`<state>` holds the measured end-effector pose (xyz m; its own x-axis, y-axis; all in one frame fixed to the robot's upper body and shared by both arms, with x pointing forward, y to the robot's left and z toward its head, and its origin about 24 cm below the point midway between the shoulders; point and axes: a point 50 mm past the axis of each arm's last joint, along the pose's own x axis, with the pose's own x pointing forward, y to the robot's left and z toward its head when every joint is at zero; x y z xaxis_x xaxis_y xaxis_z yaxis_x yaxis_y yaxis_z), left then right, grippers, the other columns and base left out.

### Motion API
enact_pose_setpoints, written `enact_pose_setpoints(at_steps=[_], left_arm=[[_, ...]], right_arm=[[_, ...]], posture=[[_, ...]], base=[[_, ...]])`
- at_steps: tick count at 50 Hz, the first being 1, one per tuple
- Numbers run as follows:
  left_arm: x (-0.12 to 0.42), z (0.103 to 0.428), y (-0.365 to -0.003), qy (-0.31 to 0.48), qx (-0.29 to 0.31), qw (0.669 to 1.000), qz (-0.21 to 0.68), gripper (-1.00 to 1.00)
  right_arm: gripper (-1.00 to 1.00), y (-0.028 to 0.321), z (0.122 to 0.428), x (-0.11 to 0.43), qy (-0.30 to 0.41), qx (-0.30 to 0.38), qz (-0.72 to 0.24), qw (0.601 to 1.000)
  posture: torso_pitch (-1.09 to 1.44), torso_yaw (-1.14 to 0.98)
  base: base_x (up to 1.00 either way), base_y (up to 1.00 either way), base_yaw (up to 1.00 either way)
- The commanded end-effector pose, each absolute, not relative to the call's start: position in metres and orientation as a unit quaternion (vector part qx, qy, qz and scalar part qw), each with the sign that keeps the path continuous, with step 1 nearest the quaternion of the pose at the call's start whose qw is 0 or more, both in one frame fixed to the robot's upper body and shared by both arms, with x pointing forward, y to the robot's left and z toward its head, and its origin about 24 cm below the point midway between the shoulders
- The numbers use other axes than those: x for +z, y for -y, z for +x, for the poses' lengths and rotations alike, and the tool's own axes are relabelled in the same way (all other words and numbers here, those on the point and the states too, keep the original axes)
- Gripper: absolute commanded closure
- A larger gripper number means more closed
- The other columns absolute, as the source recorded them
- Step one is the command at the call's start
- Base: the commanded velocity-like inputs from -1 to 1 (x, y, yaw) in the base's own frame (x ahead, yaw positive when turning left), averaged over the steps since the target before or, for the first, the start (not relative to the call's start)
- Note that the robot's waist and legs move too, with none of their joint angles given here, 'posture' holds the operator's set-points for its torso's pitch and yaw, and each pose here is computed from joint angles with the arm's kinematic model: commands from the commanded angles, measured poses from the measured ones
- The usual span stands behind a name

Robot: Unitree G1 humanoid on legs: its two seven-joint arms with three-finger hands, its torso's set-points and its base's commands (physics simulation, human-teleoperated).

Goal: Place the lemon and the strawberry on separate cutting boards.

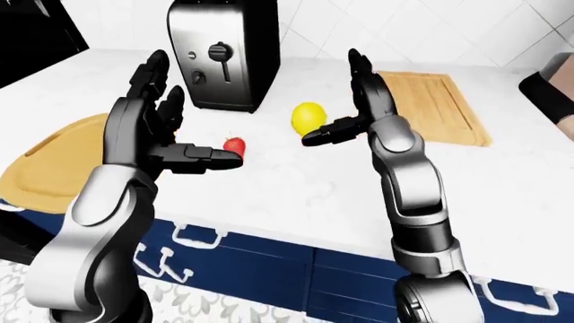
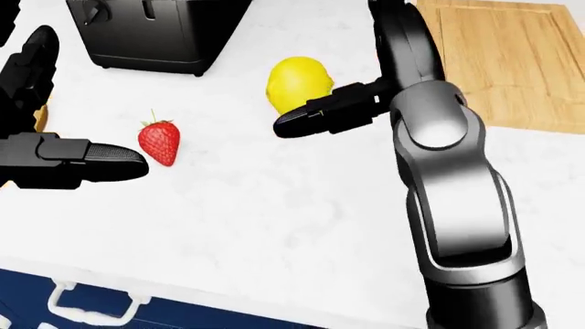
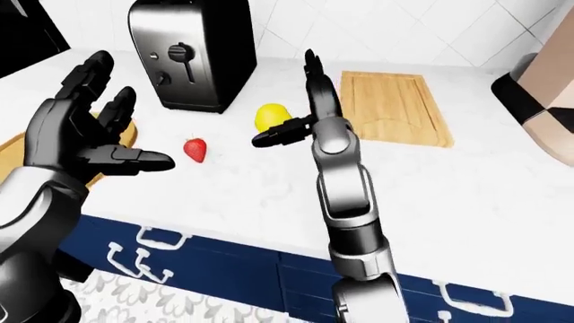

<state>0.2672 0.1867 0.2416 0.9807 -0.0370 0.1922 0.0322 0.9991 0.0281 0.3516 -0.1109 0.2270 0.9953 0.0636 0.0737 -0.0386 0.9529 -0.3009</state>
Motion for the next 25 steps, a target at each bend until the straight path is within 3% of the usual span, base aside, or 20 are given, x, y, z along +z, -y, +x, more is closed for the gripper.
enact_pose_setpoints(at_steps=[1,16,25], left_arm=[[0.255,0.262,-0.188,0.138,-0.014,0.990,0.017,-1.00],[0.254,0.263,-0.191,0.136,-0.011,0.991,0.015,-1.00],[0.254,0.261,-0.191,0.137,-0.010,0.990,0.015,-1.00]], right_arm=[[-1.00,0.105,0.348,0.252,0.103,0.026,-0.157,0.982],[-1.00,0.073,0.360,0.253,0.118,0.055,-0.170,0.977],[-1.00,0.073,0.365,0.242,0.110,0.049,-0.191,0.974]], posture=[[0.00,0.00],[0.00,0.00],[0.00,0.00]], base=[[0.00,0.00,0.00],[0.00,0.00,0.00],[0.00,0.00,0.00]])
